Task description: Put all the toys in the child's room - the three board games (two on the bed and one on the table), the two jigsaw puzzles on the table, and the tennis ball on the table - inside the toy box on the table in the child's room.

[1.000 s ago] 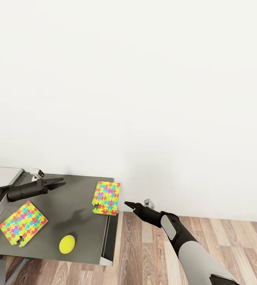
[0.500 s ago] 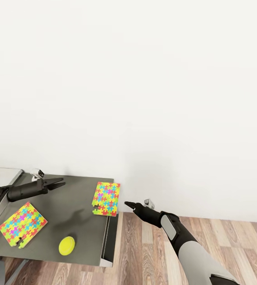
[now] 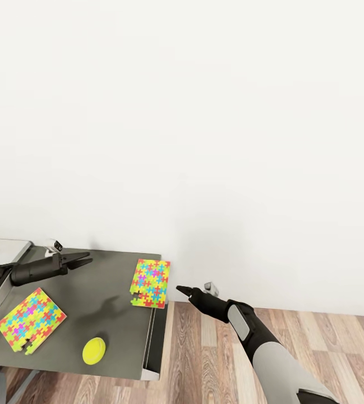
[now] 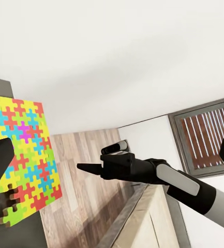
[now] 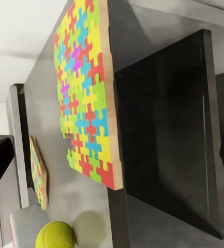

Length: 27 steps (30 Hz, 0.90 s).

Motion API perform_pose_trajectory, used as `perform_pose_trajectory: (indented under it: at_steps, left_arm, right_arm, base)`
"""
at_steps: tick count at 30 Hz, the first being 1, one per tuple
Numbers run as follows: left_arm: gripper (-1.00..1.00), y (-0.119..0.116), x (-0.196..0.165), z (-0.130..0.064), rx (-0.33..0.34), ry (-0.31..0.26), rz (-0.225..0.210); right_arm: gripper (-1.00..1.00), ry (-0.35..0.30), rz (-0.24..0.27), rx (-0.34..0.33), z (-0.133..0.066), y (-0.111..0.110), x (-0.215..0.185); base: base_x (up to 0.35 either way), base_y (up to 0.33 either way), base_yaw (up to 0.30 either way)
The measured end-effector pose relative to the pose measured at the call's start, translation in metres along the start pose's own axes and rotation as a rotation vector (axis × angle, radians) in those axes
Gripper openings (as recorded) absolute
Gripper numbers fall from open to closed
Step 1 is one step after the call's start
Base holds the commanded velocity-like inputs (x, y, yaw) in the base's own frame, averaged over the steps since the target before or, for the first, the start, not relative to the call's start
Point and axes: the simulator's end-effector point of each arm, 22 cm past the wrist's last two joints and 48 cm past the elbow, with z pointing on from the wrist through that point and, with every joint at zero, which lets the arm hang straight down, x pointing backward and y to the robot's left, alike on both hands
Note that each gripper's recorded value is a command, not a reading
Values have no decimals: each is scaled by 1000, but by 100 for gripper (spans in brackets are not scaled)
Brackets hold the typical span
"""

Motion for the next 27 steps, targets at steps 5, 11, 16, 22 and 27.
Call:
perform_pose_trajectory:
  at_steps: [5, 11, 16, 22, 27]
  left_arm:
    - [100, 0, 0, 0, 0, 0, 1]
    - [100, 0, 0, 0, 0, 0, 1]
    - [100, 0, 0, 0, 0, 0, 1]
    - [100, 0, 0, 0, 0, 0, 1]
    - [100, 0, 0, 0, -1, 0, 1]
  right_arm:
    - [100, -1, 1, -2, 0, 0, 0]
    - [100, -1, 0, -4, 0, 1, 0]
    - [100, 0, -2, -4, 0, 1, 0]
    - [100, -7, -8, -4, 0, 1, -1]
    - [100, -26, -24, -4, 0, 1, -5]
  base:
    - [0, 0, 0]
    - [0, 0, 0]
    - [0, 0, 0]
    - [0, 0, 0]
    - [0, 0, 0]
